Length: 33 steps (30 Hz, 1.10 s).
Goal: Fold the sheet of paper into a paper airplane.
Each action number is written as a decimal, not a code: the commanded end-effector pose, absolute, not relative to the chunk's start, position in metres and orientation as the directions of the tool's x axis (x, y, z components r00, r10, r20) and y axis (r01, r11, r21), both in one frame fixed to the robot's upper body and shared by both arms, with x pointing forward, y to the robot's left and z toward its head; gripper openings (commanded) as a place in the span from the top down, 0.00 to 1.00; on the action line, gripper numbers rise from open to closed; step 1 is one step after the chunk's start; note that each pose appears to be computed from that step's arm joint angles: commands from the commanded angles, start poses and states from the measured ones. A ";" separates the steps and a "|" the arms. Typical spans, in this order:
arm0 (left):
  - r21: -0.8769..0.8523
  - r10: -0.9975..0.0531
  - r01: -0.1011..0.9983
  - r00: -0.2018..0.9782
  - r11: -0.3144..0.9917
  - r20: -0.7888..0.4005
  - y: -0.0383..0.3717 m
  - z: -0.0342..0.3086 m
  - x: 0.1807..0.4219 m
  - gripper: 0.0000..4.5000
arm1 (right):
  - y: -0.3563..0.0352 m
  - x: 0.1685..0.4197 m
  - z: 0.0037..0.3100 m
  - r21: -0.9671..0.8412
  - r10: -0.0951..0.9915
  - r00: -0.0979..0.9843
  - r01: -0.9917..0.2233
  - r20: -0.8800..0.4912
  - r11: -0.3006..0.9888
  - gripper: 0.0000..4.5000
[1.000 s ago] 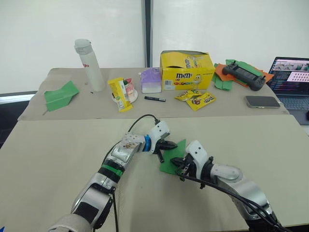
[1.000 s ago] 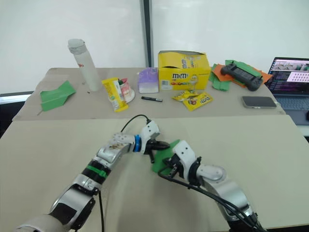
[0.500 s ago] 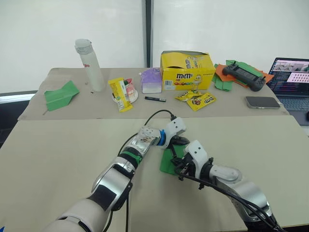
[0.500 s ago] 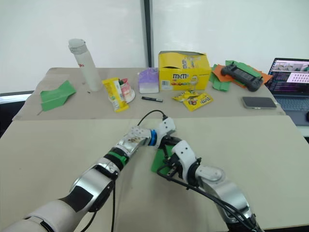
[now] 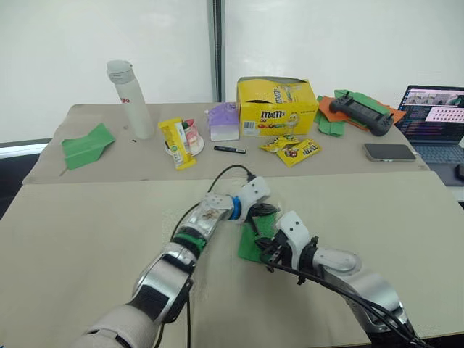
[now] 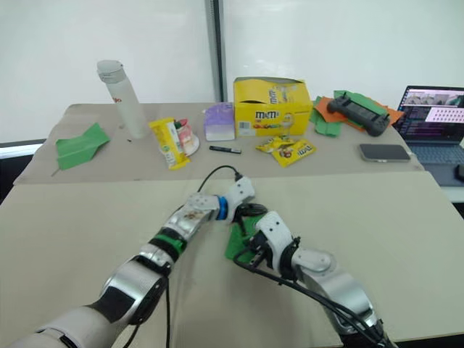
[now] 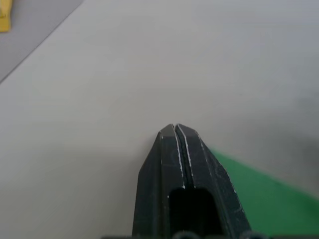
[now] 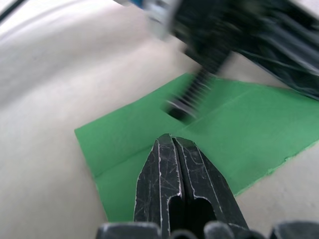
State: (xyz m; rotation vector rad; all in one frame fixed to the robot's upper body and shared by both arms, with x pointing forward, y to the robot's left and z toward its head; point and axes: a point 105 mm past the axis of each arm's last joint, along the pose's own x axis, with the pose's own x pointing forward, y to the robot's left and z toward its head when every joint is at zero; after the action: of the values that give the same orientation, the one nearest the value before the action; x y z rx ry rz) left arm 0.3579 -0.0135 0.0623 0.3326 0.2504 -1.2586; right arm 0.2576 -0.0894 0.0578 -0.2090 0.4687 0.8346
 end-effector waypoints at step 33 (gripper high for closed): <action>0.095 -0.928 0.960 0.280 0.264 -0.246 0.061 0.143 0.329 1.00 | -0.115 0.261 0.070 -0.104 0.677 0.509 -0.832 -0.531 0.544 0.99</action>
State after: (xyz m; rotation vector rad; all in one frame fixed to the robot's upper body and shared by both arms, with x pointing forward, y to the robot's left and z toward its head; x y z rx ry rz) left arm 0.3381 0.0699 0.1434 0.1619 0.1732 -1.1905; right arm 0.2612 -0.1062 0.0689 -0.3448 0.4603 0.9406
